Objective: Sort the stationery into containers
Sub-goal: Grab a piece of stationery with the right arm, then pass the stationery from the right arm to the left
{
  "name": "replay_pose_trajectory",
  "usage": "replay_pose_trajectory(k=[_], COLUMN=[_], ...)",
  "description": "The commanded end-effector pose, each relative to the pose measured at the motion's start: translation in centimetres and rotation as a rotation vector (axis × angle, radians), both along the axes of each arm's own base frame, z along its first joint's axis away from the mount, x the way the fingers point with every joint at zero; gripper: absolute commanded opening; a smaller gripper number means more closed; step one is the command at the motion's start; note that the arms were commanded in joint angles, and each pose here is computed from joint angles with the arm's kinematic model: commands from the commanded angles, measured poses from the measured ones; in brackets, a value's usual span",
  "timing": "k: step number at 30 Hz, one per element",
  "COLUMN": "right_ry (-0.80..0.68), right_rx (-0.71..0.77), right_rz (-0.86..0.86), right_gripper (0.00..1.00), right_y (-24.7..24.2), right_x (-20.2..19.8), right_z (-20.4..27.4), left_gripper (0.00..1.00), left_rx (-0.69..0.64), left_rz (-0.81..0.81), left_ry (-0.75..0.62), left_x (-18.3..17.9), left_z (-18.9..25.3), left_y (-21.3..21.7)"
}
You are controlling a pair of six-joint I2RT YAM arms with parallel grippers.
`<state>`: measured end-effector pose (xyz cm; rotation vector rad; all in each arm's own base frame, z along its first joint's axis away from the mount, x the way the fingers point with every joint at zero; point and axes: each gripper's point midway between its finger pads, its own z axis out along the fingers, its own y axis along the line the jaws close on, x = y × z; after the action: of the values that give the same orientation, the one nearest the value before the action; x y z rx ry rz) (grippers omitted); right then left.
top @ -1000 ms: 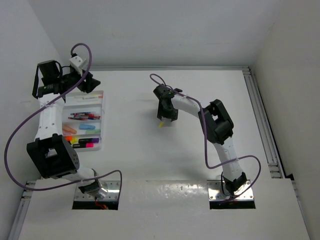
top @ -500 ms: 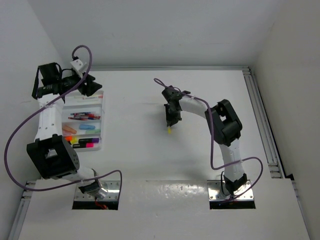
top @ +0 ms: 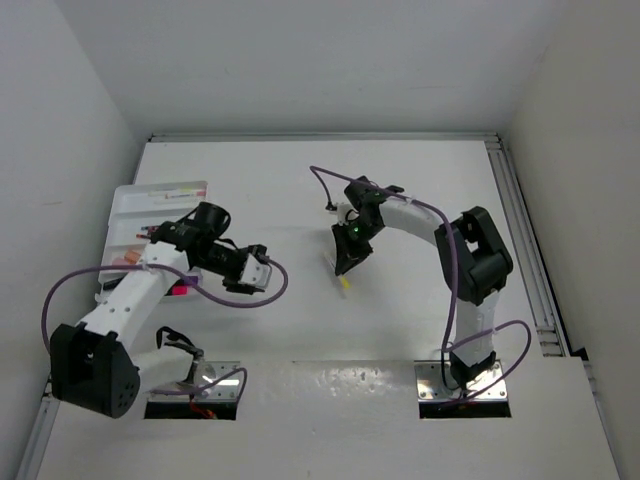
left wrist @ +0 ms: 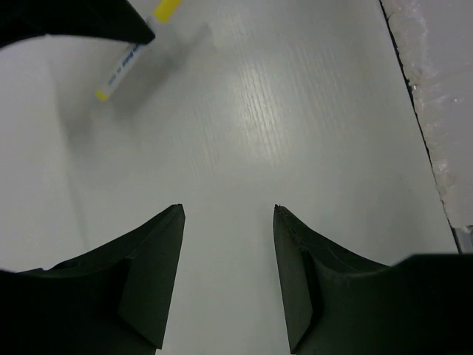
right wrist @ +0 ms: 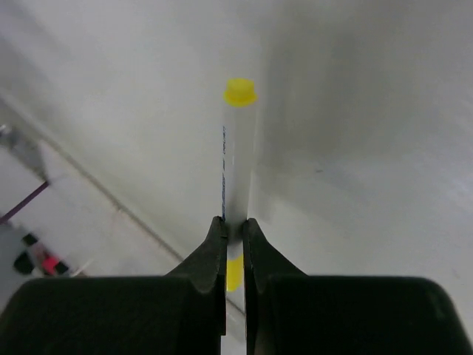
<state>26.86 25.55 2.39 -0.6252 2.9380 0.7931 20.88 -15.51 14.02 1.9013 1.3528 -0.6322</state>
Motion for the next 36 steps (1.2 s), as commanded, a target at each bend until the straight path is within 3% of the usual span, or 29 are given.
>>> replay_pose_trajectory(k=[1, 2, 9, 17, 30, 32, 36], right_ry=[0.041, 0.085, 0.204, 0.221, 0.225, 0.228, 0.226], right_rx=[0.246, 0.326, 0.509, 0.562, 0.632, 0.640, 0.636], right_rz=[0.116, 0.139, 0.212, 0.284, 0.287, 0.296, 0.272], right_gripper=[0.00, 0.00, 0.00, 0.00, 0.00, 0.00, 0.00], right_y=[3.1, 4.0, 7.0, 8.4, 9.5, 9.7, 9.9], right_x=[-1.9, -2.7, -5.7, -7.9, -7.8, -8.0, -7.6], right_z=[4.8, 6.0, 9.3, 11.5, 14.2, 14.6, 15.0], left_gripper=[0.58, 0.57, 0.57, 0.56, 0.52, 0.46, 0.24], left_rx=[-0.065, -0.074, -0.122, -0.101, -0.031, -0.031, -0.028], left_rz=[-0.062, -0.079, -0.063, -0.116, -0.204, -0.203, -0.168], left_ry=[-0.182, -0.170, -0.133, -0.105, -0.053, -0.054, -0.043], left_x=[1.4, 1.2, 1.4, 0.7, -1.3, -1.1, -0.4], left_z=[2.5, 2.5, 4.5, 4.3, 2.5, 2.5, 2.7], left_y=[-2.0, -2.4, -5.7, -8.0, -8.7, -8.8, -9.1])
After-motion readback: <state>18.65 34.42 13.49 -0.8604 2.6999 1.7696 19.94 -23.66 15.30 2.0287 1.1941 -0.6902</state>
